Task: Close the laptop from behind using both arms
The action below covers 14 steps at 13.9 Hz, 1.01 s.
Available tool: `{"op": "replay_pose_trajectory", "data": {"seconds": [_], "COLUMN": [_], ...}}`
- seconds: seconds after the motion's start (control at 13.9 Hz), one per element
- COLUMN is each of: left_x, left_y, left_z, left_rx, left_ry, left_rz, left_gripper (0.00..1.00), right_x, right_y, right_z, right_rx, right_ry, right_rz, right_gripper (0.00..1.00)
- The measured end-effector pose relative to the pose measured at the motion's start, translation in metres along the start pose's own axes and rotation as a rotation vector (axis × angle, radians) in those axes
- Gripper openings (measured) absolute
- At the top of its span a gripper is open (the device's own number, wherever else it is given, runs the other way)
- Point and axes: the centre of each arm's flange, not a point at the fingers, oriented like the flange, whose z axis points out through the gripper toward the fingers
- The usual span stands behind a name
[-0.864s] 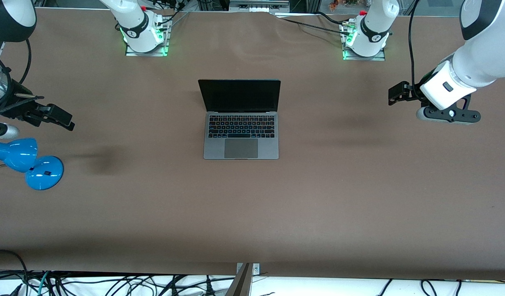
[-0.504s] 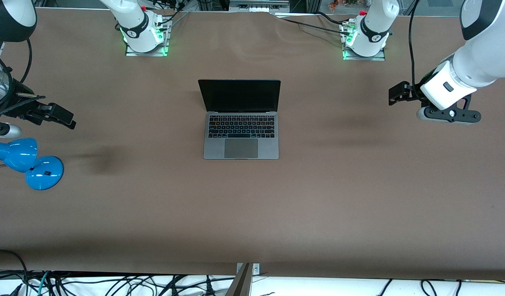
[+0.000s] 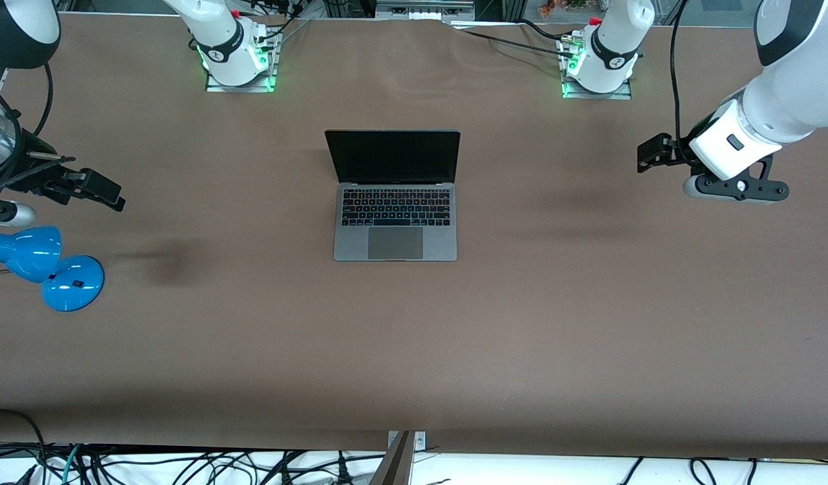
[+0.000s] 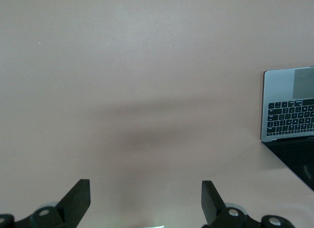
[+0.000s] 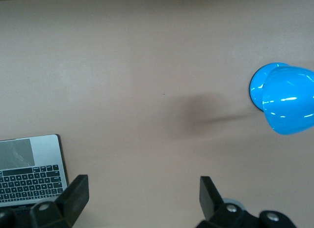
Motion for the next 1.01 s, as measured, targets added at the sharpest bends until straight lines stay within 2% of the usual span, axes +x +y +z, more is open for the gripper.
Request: {"op": "replay_pose_trajectory", "data": {"seconds": [0.36,1.01], "left_x": [-0.001,-0.015], "left_y": [0.007,0.064], "left_z": [0.0,0.008], "left_rx": [0.002,0.02], "left_ry": [0.001,-0.019], "left_rz": [-0.007,-0.017], "left_gripper": [1.0,1.0], "right_x": [0.0,0.0], "right_y": [0.0,-0.001], "right_z": [0.0,0.0], "right_rx": [0.0,0.0], "right_ry": [0.0,-0.001], "right_rz": [0.0,-0.001], "right_gripper": [1.0,1.0]}}
